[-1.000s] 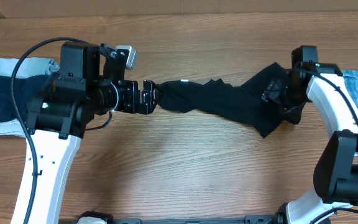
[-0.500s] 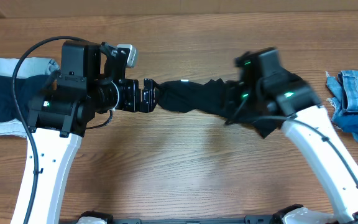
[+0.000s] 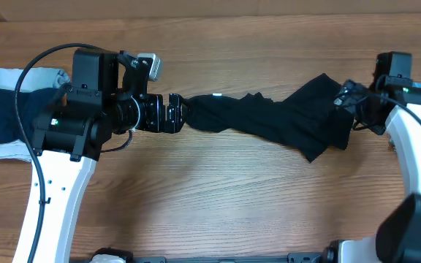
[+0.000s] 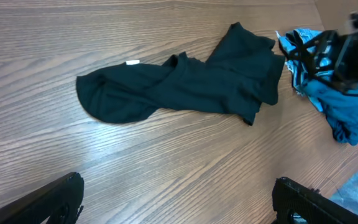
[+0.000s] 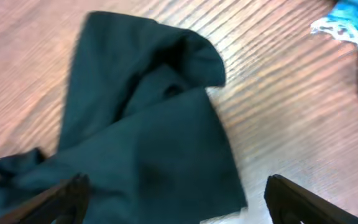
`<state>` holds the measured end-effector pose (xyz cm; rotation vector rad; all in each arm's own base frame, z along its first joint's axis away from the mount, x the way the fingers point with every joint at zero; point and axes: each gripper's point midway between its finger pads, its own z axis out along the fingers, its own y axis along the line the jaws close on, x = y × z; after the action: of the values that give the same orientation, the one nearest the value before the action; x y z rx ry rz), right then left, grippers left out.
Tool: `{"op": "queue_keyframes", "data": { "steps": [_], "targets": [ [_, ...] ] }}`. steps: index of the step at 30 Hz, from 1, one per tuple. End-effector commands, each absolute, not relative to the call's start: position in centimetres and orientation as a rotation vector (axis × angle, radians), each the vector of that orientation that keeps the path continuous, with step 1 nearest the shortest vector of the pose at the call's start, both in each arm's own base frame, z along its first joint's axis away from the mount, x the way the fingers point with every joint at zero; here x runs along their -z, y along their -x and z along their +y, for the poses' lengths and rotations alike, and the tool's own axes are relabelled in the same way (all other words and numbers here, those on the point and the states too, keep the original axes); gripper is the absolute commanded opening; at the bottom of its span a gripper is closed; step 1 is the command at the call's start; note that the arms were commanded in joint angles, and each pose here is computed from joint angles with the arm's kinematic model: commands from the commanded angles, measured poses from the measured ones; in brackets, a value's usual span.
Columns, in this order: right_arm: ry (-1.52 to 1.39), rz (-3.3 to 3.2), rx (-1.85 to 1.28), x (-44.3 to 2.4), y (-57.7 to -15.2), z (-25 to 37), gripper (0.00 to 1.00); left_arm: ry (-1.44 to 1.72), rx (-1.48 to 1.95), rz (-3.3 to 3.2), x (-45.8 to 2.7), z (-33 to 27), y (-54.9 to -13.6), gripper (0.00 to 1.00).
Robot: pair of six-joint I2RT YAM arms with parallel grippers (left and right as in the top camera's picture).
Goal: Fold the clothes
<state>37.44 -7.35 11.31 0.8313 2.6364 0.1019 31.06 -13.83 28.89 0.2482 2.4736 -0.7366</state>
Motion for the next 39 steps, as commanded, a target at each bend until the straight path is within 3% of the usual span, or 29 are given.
{"op": "queue_keyframes", "data": {
  "steps": [1,6,7,9,11,13,16,19,22,25,29,32,36,39],
  "targets": [
    [-0.773,2.69,-0.178,-8.6,-38.2,-7.9,0.97,-0.289,0.747,2.447,-29.6,-14.2,-31.2,1.0],
    [-0.717,2.73,-0.281,-5.3,-39.5,-7.6,0.93,-0.291,0.751,2.444,-29.7,-14.2,-31.2,1.0],
    [-0.718,2.733,-0.292,-5.2,-39.5,-7.4,0.83,-0.291,0.751,2.442,-29.7,-14.2,-31.2,1.0],
    [-0.747,2.743,-0.301,-5.3,-39.0,-7.3,0.26,-0.29,0.751,2.447,-29.6,-14.2,-31.1,1.0],
    [-0.797,2.723,-0.315,-6.4,-38.7,-7.1,0.04,-0.289,0.752,2.453,-29.6,-14.2,-31.0,1.0],
    [-0.742,2.659,-0.384,-9.6,-39.0,-5.8,0.04,-0.29,0.751,2.449,-29.6,-14.2,-31.1,1.0],
    [-0.506,2.513,-0.562,-18.7,-37.8,-0.2,0.04,-0.292,0.75,2.435,-29.8,-14.3,-31.4,1.0],
    [-0.2,2.394,-0.724,-26.3,-33.9,7.2,0.04,-0.294,0.749,2.43,-29.9,-14.3,-31.4,1.0],
    [0.085,2.311,-0.836,-30.5,-29.0,14.2,0.04,-0.294,0.749,2.43,-29.9,-14.3,-31.4,1.0],
    [0.25,2.336,-0.782,-30.0,-26.4,18.0,0.04,-0.293,0.749,2.43,-29.9,-14.3,-31.4,1.0],
    [0.093,2.383,-0.511,-27.9,-28.5,15.7,0.04,-0.294,0.749,2.43,-29.9,-14.3,-31.4,1.0],
    [0.152,2.361,-0.473,-27.7,-29.8,15.8,0.04,-0.293,0.749,2.431,-29.9,-14.3,-31.4,1.0],
    [-0.179,2.288,-0.043,-27.5,-33.4,7.2,0.04,-0.293,0.749,2.432,-29.9,-14.3,-31.4,1.0],
    [-0.398,2.265,-0.026,-27.4,-34.4,1.9,0.05,-0.294,0.749,2.431,-29.9,-14.3,-31.4,1.0]
  ]
}}
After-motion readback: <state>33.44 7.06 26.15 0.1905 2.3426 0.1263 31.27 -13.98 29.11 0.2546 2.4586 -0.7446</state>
